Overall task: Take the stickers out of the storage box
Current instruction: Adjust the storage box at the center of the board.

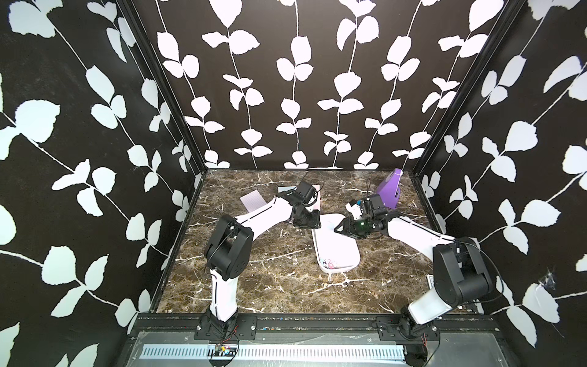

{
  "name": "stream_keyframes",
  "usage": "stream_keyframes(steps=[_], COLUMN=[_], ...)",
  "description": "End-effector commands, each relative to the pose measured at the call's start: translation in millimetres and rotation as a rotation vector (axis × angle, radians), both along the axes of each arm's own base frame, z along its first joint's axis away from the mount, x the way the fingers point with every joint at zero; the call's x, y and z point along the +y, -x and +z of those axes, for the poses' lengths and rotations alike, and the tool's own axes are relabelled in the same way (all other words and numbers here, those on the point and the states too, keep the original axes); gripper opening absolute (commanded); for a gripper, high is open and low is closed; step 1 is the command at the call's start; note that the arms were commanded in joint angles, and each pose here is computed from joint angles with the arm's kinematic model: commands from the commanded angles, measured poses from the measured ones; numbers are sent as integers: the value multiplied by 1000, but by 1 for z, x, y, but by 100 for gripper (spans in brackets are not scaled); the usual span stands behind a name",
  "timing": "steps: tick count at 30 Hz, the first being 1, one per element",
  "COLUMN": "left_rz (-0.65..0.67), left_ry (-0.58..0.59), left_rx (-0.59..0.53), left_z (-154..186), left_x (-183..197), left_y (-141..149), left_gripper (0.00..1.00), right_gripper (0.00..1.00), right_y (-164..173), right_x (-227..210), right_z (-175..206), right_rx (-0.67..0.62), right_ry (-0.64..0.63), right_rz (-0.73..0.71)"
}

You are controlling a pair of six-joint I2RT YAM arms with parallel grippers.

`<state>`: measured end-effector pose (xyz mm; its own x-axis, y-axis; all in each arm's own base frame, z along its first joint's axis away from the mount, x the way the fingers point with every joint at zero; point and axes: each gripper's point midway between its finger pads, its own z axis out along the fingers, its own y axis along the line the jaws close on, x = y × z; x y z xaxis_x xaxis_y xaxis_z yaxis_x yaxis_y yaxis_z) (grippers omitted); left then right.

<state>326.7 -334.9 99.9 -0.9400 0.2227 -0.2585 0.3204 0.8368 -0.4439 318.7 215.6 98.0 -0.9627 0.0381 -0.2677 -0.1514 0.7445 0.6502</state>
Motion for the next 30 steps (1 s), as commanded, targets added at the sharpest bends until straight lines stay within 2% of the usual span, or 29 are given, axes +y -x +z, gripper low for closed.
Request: stream_keyframes(steps=[1, 11, 13, 30], left_rz=[2, 16, -16, -39], left_ry=[-7, -91, -103, -137], left_rx=[-18, -52, -53, -56], left_z=[5, 2, 1, -1], left_x=[-3, 7, -3, -8], left_y=[-3, -10, 0, 1], left_gripper=[40, 42, 43, 44], right_gripper=[47, 48, 48, 50], right_y=[2, 1, 2, 7], right_x=[3, 8, 8, 8], right_z=[-12, -13, -13, -37], right_rx=[11, 14, 13, 51], right_ry=[13, 20, 24, 130], right_rz=[7, 20, 20, 40])
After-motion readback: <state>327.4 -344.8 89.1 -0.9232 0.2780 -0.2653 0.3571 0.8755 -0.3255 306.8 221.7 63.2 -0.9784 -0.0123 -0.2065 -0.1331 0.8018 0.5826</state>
